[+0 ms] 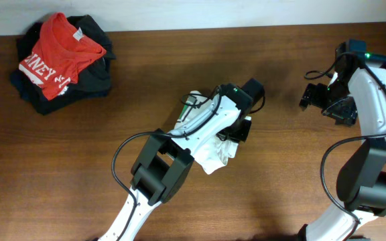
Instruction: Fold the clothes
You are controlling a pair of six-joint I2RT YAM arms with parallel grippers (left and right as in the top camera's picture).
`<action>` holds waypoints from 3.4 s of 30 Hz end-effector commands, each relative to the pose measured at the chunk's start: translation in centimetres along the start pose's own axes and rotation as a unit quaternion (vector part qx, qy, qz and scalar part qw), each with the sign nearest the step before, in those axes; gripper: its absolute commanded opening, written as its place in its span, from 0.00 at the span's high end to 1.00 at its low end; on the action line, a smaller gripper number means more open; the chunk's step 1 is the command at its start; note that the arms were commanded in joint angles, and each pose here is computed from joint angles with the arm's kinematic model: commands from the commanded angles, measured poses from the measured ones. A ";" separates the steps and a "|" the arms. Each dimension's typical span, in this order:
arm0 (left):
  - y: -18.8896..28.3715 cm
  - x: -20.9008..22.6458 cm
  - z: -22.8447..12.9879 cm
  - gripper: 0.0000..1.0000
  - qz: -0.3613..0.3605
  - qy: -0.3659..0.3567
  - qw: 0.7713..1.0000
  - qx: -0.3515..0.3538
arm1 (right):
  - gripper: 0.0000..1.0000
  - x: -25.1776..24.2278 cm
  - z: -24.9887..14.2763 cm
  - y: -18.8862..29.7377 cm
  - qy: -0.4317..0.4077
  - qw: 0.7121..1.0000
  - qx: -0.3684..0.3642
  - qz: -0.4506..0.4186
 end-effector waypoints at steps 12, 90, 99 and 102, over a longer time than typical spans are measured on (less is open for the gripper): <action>4.2 -2.8 -0.1 0.58 -0.036 -0.021 0.999 0.004 | 0.01 -0.2 0.1 0.9 -0.005 1.000 -0.016 0.001; 0.4 18.2 -2.6 0.01 -0.228 0.072 0.970 0.029 | 0.01 -0.2 0.1 0.9 -0.005 1.000 -0.016 0.001; -1.3 16.9 -3.3 0.78 -0.236 0.069 0.968 0.041 | 0.01 -0.2 0.1 0.9 -0.005 1.000 -0.016 0.001; -1.5 18.0 -3.3 0.99 -0.158 0.138 0.976 0.055 | 0.01 -0.2 0.1 0.9 -0.005 1.000 -0.016 0.001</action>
Point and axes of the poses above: each gripper's point midway between its finger pads, its own y axis back along the fingers, its own x axis along the line the jaws close on, z = x × y, the point moved 10 cm from there along y, back along the fingers, and after that the axes turned 4 degrees about -y, right-handed, at the moved point
